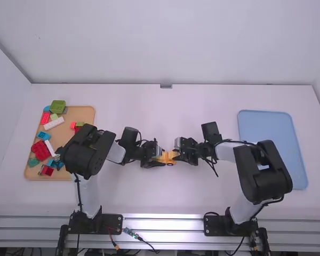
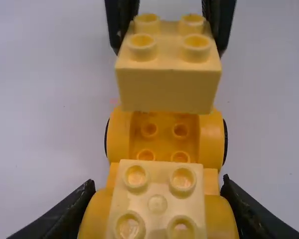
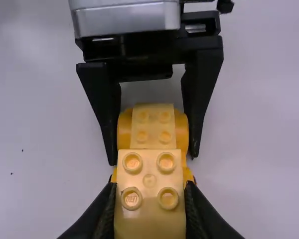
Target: Assemble lego blocks to make yellow taxi
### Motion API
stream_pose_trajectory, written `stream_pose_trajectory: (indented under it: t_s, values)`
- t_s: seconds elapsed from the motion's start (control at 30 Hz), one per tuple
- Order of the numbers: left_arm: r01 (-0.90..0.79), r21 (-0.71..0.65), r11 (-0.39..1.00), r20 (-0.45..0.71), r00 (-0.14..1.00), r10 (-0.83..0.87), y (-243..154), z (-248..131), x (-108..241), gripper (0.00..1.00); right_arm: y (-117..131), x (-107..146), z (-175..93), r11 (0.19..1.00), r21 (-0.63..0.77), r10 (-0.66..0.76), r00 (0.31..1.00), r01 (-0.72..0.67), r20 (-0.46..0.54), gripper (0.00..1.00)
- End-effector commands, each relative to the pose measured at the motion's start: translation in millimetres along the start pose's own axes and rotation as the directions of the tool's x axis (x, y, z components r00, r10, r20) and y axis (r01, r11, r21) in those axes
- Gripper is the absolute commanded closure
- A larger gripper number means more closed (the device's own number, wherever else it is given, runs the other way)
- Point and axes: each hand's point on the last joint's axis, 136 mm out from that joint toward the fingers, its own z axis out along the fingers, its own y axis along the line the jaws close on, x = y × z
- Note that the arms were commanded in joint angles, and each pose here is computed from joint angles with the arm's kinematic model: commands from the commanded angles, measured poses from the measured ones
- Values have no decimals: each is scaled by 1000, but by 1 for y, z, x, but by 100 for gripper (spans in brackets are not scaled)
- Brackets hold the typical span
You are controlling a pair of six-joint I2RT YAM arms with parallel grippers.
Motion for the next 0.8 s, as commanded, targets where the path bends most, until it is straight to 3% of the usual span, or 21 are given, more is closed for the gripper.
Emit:
stream_pose_trajectory:
  t_s: [0.0,0.07,0.47,0.77]
  values:
    - [20,23,1000,-3,1000,-20,-8,3,4,49,6,-1,-1,1000,-2,22,1000,-22,12,91]
    - [21,24,1000,-2,1000,-21,-8,3,4,53,7,0,-1,1000,-1,19,1000,-19,13,91]
    - [21,35,999,8,1000,-21,-12,3,3,53,4,8,19,999,16,45,998,-44,-38,93]
    - [19,22,1000,-3,1000,-19,-9,3,5,53,1,17,19,998,40,55,995,-51,-89,95]
